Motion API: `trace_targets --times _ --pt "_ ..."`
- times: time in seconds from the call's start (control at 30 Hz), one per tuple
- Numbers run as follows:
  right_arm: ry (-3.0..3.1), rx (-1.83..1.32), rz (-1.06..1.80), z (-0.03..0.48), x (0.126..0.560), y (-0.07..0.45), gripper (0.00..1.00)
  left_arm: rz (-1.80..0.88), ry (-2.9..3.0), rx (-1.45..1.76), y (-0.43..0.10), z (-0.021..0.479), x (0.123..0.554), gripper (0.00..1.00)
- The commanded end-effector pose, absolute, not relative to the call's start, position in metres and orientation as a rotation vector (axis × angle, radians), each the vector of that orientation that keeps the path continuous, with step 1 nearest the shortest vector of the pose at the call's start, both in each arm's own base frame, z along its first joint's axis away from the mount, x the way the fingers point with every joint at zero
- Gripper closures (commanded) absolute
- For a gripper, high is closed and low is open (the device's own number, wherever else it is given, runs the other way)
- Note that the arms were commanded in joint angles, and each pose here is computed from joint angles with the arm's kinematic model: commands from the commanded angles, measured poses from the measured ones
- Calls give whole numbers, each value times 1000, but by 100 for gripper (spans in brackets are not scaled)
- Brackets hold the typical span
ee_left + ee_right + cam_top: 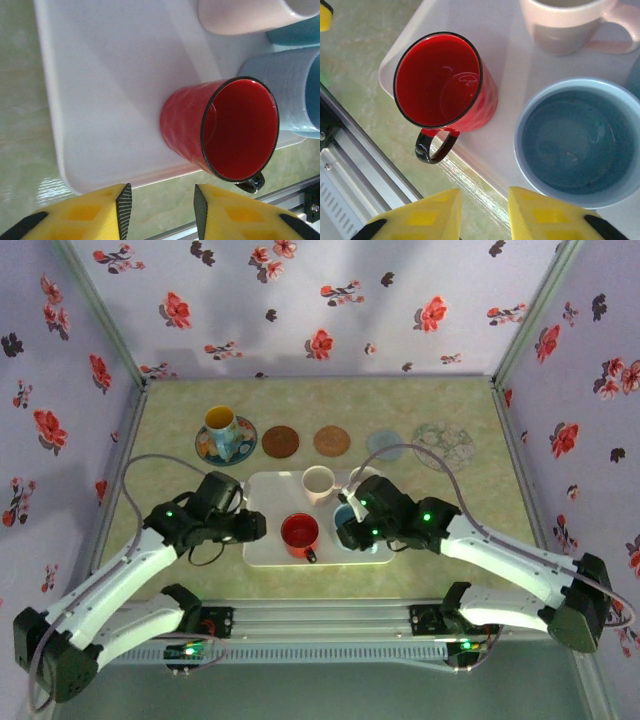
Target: Place the cup by the coaster
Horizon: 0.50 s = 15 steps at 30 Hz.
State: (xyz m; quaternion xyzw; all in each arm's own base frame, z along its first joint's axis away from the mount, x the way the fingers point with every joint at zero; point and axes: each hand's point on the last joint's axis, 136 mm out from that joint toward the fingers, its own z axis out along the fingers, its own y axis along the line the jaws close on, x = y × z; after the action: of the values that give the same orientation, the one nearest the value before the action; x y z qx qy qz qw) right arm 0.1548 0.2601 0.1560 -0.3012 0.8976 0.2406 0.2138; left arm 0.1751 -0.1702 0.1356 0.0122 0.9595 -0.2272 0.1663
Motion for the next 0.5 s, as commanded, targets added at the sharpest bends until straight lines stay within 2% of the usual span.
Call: trace_targets --times 0.0,0.07,0.17,0.27,0.47 --pt "2490 -840 689 152 154 267 75 -702 2737 5 -183 125 178 65" --pt "2492 -843 692 150 155 270 79 -710 2746 -5 -186 118 180 71" --pt "2496 -838 681 149 161 276 87 -731 2763 -21 -192 107 181 73" --pt "2514 -846 677 147 164 284 93 -729 2784 -29 -194 98 181 79" --pt "2548 -857 658 142 172 297 98 -744 2824 -37 -198 85 177 82"
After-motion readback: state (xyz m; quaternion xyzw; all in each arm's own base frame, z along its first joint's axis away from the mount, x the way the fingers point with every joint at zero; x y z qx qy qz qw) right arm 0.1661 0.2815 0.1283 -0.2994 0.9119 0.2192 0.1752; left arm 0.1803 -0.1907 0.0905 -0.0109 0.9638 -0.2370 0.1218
